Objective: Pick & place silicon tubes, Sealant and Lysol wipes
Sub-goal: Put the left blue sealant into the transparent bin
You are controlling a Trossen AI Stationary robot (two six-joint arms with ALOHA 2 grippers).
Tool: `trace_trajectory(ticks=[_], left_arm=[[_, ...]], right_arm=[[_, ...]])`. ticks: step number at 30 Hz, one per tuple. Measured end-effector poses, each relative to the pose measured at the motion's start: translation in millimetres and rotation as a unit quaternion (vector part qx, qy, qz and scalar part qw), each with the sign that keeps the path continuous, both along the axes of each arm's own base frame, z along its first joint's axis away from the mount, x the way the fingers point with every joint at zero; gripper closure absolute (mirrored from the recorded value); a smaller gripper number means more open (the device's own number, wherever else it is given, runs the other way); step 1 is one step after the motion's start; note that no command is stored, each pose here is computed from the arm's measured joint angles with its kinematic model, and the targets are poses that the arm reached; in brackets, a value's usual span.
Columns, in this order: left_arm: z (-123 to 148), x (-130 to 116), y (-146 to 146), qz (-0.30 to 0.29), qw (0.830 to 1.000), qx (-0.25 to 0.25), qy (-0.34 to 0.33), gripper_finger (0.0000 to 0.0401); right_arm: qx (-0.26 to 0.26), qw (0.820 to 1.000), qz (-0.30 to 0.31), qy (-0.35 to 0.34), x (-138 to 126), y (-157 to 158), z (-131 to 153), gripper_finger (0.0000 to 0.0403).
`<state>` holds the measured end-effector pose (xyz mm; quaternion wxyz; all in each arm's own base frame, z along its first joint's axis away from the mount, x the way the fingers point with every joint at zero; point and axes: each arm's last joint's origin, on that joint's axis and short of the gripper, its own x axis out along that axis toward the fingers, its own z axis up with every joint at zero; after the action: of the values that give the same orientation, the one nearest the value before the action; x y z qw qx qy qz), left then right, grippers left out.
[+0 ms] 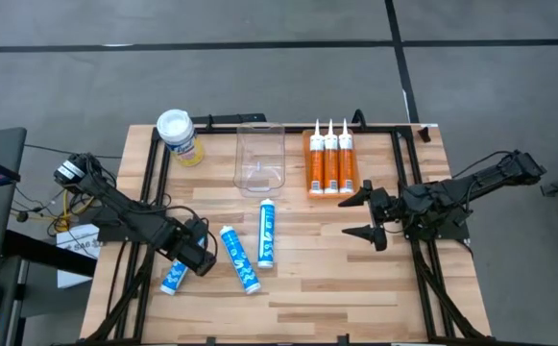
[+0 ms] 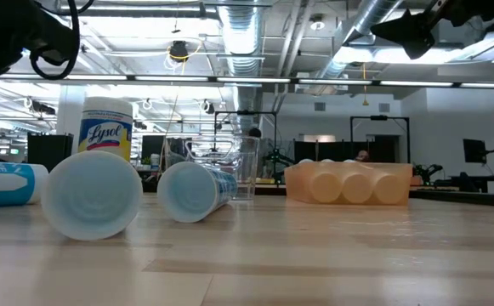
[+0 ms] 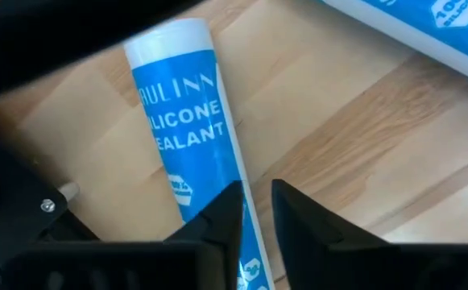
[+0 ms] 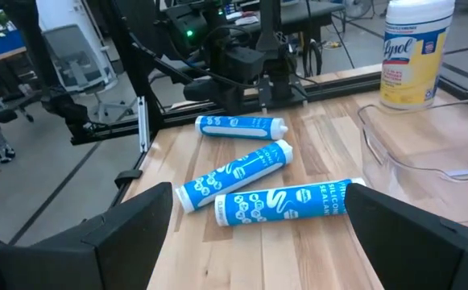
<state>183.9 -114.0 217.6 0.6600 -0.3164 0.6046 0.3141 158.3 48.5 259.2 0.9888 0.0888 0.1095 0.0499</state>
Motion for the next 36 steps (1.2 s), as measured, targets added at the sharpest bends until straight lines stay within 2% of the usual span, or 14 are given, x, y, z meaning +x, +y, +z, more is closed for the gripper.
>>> trace_trajectory(ticks=[9, 14, 20, 30, 36], left_arm=[[0, -4, 3, -0.012, 0.999, 0.027, 0.016, 0.0229], [-8, -9, 8, 0.009, 0.998, 0.046, 0.032, 0.0197], [-35, -15, 7, 0.032, 0.998, -0.008, 0.048, 0.0187], [-60, -20, 10, 0.038, 0.999, -0.028, 0.025, 0.0185], [-63, -19, 10, 0.025, 0.999, -0.027, 0.013, 0.0185]], right_arm=[[0.000, 1.000, 0.000, 0.000, 0, 0, 0, 0.0044], [0.000, 1.000, 0.000, 0.000, 0, 0, 0, 0.0044], [0.001, 1.000, 0.000, 0.000, 0, 0, 0, 0.0044], [0.004, 1.000, 0.000, -0.010, 0, 0, 2, 0.0044], [0.005, 1.000, 0.000, -0.014, 1, 0, 3, 0.0044]])
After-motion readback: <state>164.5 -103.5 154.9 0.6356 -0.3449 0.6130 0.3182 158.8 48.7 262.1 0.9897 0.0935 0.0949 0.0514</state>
